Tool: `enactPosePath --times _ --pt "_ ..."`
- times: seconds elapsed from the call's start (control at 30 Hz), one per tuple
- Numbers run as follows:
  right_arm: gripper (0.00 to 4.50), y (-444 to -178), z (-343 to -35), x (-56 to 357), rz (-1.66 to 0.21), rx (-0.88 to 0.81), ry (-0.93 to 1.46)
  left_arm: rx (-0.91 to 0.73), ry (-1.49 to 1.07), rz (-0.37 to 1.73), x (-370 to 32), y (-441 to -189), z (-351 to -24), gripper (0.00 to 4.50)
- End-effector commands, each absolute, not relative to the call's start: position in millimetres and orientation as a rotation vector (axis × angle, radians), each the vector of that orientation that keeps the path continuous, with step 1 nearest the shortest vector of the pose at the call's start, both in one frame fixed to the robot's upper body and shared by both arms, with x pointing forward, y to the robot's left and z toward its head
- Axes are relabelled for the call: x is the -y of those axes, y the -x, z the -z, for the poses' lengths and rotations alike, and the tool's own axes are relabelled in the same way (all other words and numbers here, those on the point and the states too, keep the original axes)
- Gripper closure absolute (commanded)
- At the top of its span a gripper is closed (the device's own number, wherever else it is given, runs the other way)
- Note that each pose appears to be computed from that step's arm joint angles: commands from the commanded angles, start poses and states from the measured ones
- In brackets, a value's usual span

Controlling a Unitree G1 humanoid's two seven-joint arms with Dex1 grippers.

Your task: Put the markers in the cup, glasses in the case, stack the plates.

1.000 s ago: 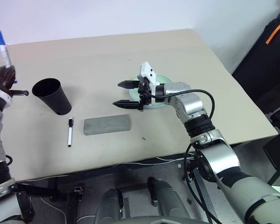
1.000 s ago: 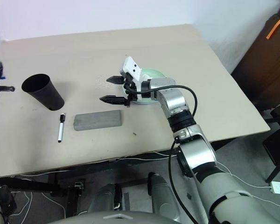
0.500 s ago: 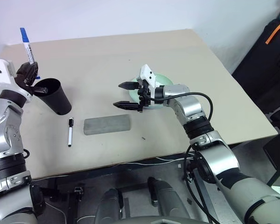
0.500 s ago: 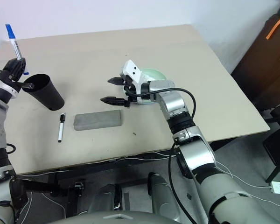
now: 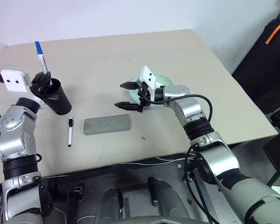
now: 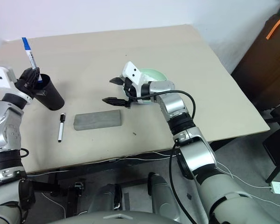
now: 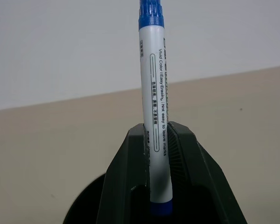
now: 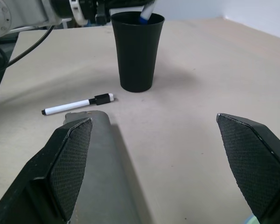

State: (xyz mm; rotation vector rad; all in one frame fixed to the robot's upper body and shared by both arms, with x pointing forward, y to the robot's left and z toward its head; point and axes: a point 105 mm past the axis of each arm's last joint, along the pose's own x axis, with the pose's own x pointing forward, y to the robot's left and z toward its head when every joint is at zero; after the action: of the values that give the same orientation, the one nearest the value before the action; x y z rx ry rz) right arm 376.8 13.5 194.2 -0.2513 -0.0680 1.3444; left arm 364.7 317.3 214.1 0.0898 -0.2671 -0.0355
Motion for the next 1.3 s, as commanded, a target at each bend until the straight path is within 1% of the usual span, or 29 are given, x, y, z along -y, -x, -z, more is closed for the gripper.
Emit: enactPosePath --times 0.03,0.93,1.03,1.17,1.3 --pt "0.01 -377 -206 -15 -1.336 0.12 0.268 0.318 -0.113 0.032 -318 -365 -226 4.24" --pt "0.01 -379 -206 -8 -1.308 0.119 0.279 0.341 -0.115 0.082 -303 -373 -221 4.24" --pt "0.01 -378 -213 -7 -1.314 0.147 0.247 0.348 -0.123 0.084 -302 -373 -223 4.24" --pt "0.01 -369 -231 -5 -1.33 0.278 0.194 0.352 -0.127 0.082 -303 -374 -223 4.24" --pt "0.01 -363 -234 -4 -1.37 0.258 0.16 0.342 -0.135 0.083 -303 -373 -219 4.24"
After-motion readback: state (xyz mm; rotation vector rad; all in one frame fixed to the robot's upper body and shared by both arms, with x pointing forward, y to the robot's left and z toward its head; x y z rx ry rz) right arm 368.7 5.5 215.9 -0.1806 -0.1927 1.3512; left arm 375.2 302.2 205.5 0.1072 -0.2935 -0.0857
